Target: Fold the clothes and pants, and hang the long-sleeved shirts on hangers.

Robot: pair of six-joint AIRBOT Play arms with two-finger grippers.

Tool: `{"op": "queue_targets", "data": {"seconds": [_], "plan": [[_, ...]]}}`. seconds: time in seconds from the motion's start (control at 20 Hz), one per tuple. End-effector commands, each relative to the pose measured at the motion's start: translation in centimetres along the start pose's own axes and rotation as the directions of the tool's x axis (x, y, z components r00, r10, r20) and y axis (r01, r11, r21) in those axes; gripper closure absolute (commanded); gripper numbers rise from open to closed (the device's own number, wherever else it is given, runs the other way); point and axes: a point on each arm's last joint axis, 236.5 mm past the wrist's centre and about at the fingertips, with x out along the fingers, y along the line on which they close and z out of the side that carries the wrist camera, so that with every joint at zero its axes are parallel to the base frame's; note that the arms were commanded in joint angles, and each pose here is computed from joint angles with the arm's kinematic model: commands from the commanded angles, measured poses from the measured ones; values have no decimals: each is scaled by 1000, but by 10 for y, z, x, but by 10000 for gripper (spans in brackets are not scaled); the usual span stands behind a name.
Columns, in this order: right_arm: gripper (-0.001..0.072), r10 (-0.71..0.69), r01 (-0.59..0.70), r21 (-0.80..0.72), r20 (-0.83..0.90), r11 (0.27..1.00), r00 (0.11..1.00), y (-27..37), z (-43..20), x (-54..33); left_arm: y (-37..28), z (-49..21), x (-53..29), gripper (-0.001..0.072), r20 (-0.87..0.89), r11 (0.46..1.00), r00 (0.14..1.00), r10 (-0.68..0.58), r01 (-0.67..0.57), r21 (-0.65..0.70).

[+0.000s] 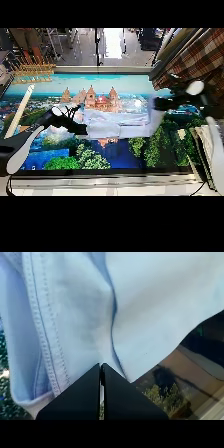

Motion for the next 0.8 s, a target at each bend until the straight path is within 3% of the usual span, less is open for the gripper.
{"op": "queue_targets", "data": {"seconds": [0.0,0.15,0.35,0.45,0.6,0.75], "plan": [[695,209,-203,-85,59,975,976,153,0,45,-4,6,-14,700,-5,1000,1000,-9,9,-16],[695,304,-293,-137,70,946,950,243,-24,122,1,15,-104,692,79,999,997,-24,26,-31],[671,378,-377,-132,-16,917,926,303,-59,209,30,11,-219,685,297,995,953,59,-31,-98],[168,388,-394,-162,-71,905,919,313,-68,228,38,8,-236,685,331,995,940,80,-53,-88],[141,330,-352,-248,-125,902,936,286,-45,189,34,12,-221,685,308,997,950,56,-38,-66],[127,134,-141,-199,-49,970,990,180,13,114,12,17,-184,685,238,1000,971,10,-14,16]]}}
